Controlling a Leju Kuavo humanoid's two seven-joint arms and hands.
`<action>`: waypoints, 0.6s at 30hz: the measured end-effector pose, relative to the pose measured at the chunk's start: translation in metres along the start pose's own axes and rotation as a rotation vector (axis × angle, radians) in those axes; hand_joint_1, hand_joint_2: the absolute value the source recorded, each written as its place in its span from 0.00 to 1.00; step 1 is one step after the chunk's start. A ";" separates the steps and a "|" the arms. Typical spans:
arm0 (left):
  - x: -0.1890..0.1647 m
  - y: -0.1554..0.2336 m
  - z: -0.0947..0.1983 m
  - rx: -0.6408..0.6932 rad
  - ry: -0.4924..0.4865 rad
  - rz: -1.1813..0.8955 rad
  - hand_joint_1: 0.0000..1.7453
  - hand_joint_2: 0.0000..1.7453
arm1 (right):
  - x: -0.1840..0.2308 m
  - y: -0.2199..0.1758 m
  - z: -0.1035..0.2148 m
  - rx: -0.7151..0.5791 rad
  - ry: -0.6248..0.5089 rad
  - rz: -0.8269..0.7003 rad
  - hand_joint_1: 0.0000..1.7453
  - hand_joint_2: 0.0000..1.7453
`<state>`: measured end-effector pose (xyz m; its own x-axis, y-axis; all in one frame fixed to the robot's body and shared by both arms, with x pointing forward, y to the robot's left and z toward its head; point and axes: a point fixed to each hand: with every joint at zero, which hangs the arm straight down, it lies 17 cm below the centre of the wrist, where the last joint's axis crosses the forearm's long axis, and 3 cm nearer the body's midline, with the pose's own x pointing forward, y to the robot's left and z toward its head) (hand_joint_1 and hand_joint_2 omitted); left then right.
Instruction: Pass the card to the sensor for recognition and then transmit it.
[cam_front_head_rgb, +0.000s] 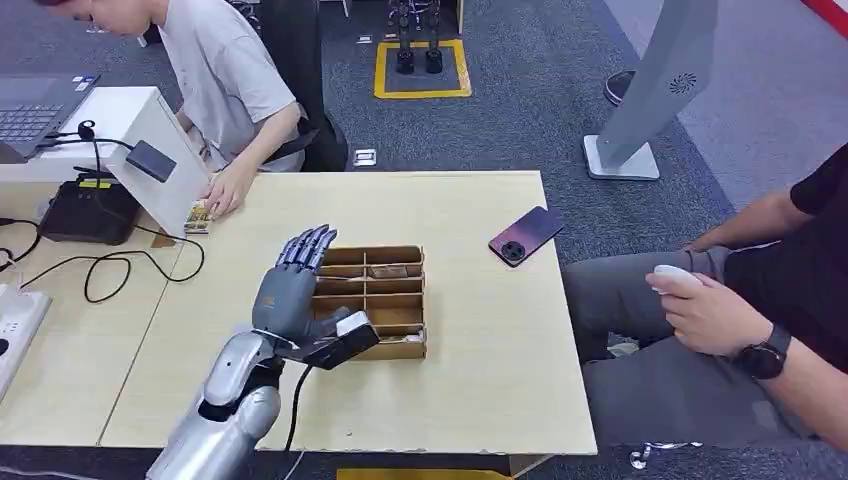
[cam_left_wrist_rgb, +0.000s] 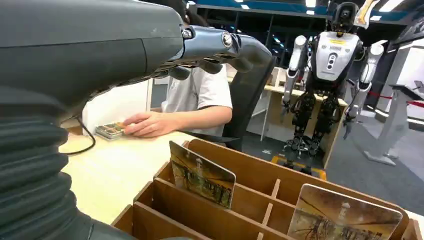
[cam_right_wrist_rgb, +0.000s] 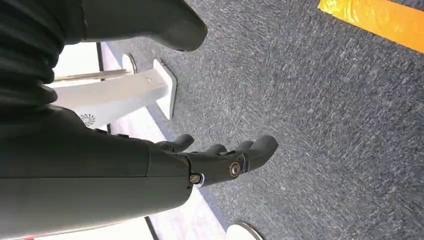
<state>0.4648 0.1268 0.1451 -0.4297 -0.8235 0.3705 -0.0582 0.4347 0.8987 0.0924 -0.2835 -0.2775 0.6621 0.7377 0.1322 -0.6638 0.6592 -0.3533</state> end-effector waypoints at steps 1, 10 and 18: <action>0.000 -0.001 0.000 -0.002 0.001 0.001 0.00 1.00 | 0.000 0.000 0.000 0.000 0.000 0.000 0.00 1.00; -0.012 -0.002 -0.005 0.008 0.035 -0.018 0.00 1.00 | 0.001 0.000 0.000 0.000 -0.005 0.005 0.00 1.00; -0.026 0.000 -0.009 0.014 0.063 -0.032 0.00 1.00 | 0.002 -0.001 0.000 0.001 -0.006 0.008 0.00 1.00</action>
<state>0.4843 0.1444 0.1379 -0.3701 -0.8582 0.3556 -0.0839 0.4121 0.9073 0.0939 -0.2828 -0.2773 0.6544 0.7440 0.1350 -0.6695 0.6531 -0.3538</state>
